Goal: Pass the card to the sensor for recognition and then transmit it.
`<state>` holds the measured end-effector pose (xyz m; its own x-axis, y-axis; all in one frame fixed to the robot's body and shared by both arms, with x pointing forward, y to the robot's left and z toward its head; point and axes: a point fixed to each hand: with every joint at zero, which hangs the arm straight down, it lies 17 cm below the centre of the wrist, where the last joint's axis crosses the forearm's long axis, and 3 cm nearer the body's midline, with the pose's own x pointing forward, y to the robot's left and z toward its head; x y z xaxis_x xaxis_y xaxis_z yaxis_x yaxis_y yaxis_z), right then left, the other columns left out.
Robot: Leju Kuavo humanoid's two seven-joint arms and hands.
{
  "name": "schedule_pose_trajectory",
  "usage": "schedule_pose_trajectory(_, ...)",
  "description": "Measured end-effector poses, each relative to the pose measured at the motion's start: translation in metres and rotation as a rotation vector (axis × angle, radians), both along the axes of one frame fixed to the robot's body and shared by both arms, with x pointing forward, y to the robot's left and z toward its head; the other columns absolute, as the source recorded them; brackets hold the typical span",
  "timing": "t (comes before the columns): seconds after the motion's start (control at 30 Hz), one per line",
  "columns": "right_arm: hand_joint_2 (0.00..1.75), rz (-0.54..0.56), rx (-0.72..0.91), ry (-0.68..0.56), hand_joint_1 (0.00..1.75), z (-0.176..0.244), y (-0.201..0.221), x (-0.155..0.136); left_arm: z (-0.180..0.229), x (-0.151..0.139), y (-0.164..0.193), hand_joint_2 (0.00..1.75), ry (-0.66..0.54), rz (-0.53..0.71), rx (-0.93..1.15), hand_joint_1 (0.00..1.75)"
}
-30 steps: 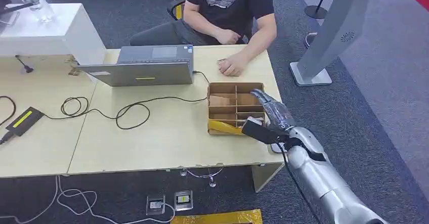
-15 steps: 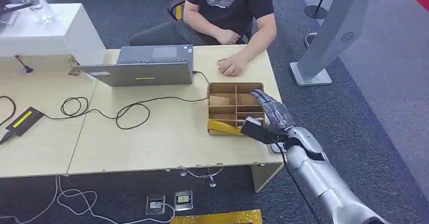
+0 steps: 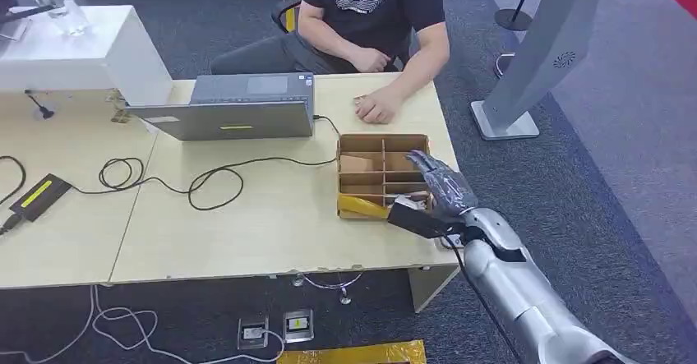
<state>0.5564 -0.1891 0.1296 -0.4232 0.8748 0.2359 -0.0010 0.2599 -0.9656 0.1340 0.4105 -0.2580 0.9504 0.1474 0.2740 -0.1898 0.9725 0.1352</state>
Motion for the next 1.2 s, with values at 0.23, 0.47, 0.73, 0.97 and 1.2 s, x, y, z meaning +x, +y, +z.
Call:
schedule_pose_trajectory(0.23, 1.75, -0.004, -0.023, -0.003, 0.0, -0.002, -0.003, 0.003, 0.0, 0.0, 0.0, 0.0, 0.002, -0.005, 0.001, 0.0)
schedule_pose_trajectory(0.47, 1.75, -0.008, -0.043, -0.002, 0.0, -0.004, -0.005, 0.004, 0.0, -0.001, 0.001, 0.0, 0.002, -0.006, 0.002, 0.0)
schedule_pose_trajectory(0.73, 1.75, -0.013, -0.069, -0.014, 0.0, -0.001, -0.007, 0.009, 0.0, -0.001, 0.0, 0.0, 0.002, -0.008, 0.0, 0.0)
schedule_pose_trajectory(0.97, 1.75, -0.019, -0.075, -0.01, 0.0, -0.002, -0.009, 0.01, 0.0, -0.001, 0.001, 0.0, 0.003, -0.012, 0.002, 0.0)
schedule_pose_trajectory(1.2, 1.75, -0.027, -0.084, -0.009, 0.0, -0.002, -0.012, 0.013, 0.001, -0.001, 0.003, 0.0, 0.002, -0.002, 0.001, 0.0)
